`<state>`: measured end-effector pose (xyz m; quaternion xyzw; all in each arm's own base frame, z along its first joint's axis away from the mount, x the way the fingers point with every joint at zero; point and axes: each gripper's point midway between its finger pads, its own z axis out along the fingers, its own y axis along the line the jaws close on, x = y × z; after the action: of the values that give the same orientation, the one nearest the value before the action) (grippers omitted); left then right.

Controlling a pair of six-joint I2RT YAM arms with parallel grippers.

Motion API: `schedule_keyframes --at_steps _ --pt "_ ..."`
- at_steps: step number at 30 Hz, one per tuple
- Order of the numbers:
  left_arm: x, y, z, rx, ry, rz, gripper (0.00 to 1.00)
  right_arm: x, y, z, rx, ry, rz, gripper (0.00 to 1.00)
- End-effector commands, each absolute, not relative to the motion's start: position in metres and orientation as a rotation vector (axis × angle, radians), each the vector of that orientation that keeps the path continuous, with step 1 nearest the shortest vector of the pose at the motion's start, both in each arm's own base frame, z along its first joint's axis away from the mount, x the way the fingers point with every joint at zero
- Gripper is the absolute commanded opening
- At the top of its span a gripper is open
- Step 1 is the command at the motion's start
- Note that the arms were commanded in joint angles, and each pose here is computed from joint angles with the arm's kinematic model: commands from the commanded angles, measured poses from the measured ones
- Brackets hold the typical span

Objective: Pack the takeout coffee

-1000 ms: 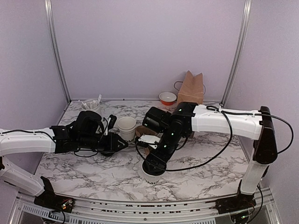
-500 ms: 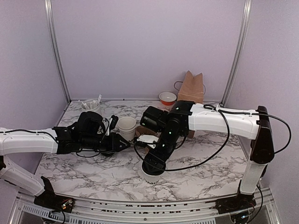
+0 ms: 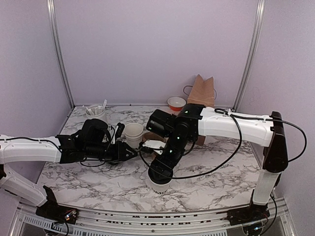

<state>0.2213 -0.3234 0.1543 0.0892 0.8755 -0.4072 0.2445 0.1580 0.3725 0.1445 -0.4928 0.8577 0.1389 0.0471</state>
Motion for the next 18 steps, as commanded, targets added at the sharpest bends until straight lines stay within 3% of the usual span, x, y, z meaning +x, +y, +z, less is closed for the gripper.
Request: schedule_keyframes --at_steps 1,18 --pt "0.2184 -0.3265 0.1577 0.252 2.373 -1.142 0.34 0.1543 0.3805 0.1480 -1.521 2.606 0.434 0.81" --pt "0.2153 -0.3280 0.1608 0.258 2.367 -1.153 0.34 0.1591 0.3788 0.1473 -1.490 2.613 0.359 0.81"
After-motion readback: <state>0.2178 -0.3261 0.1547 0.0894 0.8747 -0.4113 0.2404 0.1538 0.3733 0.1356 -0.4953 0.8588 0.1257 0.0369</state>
